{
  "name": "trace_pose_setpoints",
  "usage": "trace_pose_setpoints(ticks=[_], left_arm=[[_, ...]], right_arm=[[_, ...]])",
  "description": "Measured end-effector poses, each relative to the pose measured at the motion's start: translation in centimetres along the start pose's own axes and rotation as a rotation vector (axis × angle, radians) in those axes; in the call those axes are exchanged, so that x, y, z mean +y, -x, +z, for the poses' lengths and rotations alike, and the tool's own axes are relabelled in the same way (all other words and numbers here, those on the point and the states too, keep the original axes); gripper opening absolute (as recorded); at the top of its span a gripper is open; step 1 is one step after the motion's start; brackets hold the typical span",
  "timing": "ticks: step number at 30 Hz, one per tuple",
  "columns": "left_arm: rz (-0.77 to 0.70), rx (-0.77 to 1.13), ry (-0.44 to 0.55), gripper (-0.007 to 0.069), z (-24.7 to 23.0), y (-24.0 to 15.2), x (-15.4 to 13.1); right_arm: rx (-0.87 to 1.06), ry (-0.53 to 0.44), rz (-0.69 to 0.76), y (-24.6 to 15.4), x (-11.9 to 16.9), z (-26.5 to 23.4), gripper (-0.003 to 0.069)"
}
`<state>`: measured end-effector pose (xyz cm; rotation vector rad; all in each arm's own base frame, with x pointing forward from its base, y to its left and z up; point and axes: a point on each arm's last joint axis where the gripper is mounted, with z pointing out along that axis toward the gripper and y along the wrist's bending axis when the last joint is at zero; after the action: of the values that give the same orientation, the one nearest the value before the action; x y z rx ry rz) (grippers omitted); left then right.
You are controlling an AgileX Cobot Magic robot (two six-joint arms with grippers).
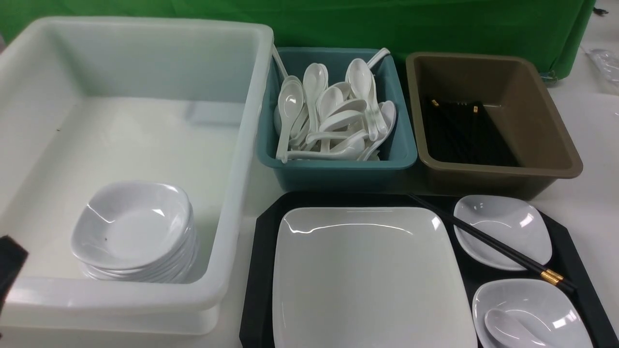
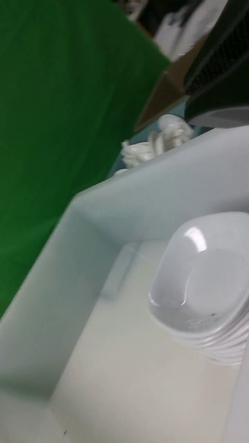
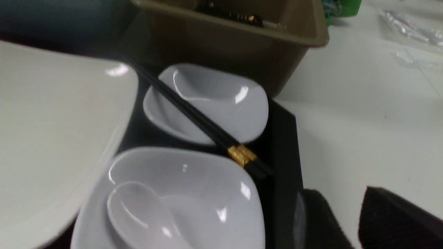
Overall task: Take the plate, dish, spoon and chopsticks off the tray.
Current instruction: Use the right arm to grab a pair of chopsticks from the plate
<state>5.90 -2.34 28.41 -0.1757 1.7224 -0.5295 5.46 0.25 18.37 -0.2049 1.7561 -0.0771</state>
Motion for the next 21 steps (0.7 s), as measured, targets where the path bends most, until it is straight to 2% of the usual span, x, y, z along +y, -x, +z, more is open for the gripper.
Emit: trace_pose_setpoints(ticks=[4,8,12,16,18,21], left_arm=[[0.140,0.249,-0.051,0.0017,1.5,1.5,-1.4],[0.183,0.388,-0.101,0.0017,3.5,1.8,-1.8],[0.242,0.465,-0.175,0.0017,4.6,1.1,-2.3],[0.382,0.484,-0.303,0.0017,4.9,0.5,-3.5],[0.408,0.459,-0.319,0.0017,5.0,0.6,-3.7],[0.422,0.407,-0.320,0.0017,5.2,1.0,-3.8]], right_arm=[[-0.122,0.002,0.148,1.1,-0.1,-0.1,0.0241],[-0.214,0.011,0.237,1.9,-0.1,-0.2,0.0241],[-0.267,0.016,0.260,2.4,-0.2,-0.3,0.0241],[-0.310,0.054,0.474,2.8,-0.2,-0.4,0.0234],[-0.268,0.058,0.507,2.7,-0.2,-0.4,0.0218],[-0.043,0.081,0.487,4.0,-0.2,-0.1,0.0178]])
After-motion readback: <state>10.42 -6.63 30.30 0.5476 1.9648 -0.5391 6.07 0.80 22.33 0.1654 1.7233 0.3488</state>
